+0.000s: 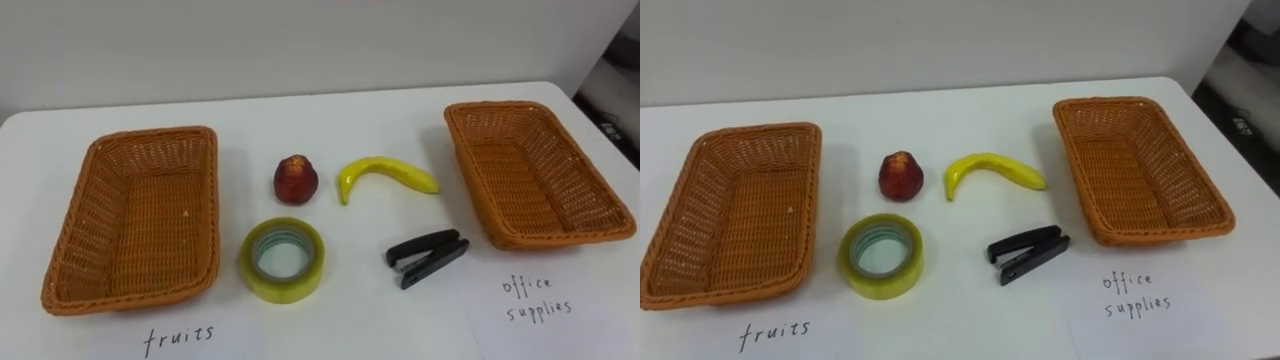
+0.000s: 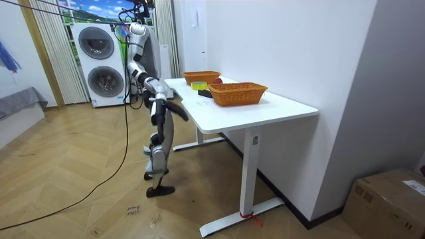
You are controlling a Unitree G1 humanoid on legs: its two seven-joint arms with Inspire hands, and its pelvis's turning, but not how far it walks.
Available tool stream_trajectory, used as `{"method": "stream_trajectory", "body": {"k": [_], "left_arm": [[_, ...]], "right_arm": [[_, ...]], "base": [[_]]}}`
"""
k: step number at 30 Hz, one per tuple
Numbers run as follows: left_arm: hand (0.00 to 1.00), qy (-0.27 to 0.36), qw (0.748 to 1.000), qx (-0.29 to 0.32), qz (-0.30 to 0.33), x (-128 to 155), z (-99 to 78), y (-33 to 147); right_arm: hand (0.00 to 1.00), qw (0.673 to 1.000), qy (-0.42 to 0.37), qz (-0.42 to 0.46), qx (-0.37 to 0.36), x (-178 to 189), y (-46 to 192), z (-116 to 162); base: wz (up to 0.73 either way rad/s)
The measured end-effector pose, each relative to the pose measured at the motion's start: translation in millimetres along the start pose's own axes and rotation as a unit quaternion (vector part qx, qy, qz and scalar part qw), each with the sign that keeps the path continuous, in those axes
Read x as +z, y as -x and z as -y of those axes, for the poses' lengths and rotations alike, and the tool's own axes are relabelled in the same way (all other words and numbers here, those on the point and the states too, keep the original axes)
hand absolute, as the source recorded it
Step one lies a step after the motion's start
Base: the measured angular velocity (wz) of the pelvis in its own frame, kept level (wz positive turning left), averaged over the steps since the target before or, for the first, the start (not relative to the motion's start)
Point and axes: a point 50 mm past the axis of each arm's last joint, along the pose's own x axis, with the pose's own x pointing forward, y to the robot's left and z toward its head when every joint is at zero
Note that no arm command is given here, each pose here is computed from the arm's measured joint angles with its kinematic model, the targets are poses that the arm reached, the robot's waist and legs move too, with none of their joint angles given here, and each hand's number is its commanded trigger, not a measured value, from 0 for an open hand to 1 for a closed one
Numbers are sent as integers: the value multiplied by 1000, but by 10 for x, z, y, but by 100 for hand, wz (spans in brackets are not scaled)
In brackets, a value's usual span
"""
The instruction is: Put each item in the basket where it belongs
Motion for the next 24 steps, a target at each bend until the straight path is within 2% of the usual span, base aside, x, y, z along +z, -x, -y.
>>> {"method": "stream_trajectory", "body": {"k": [3, 8, 11, 16, 20, 24], "left_arm": [[0, 2, 1000, 1, 8, 15, -6, -1], [0, 1, 1000, -2, 19, 52, -10, -5], [0, -5, 1000, -8, 26, 76, 6, -6], [0, -20, 1000, -10, 15, 22, 14, -9], [0, -25, 999, -17, 11, 2, 27, -6], [0, -45, 998, -29, 15, 6, 52, -5]], "right_arm": [[0, 998, -3, 58, -8, 163, 41, -52], [0, 995, -40, 90, -11, 345, 128, -141], [0, 989, -50, 138, -8, 503, 216, -191], [0, 957, -46, 285, 13, 877, 418, -303], [0, 943, -51, 327, 27, 997, 506, -367], [0, 918, -83, 383, 54, 1221, 702, -419]], "base": [[0], [0], [0], [0], [0], [0]]}}
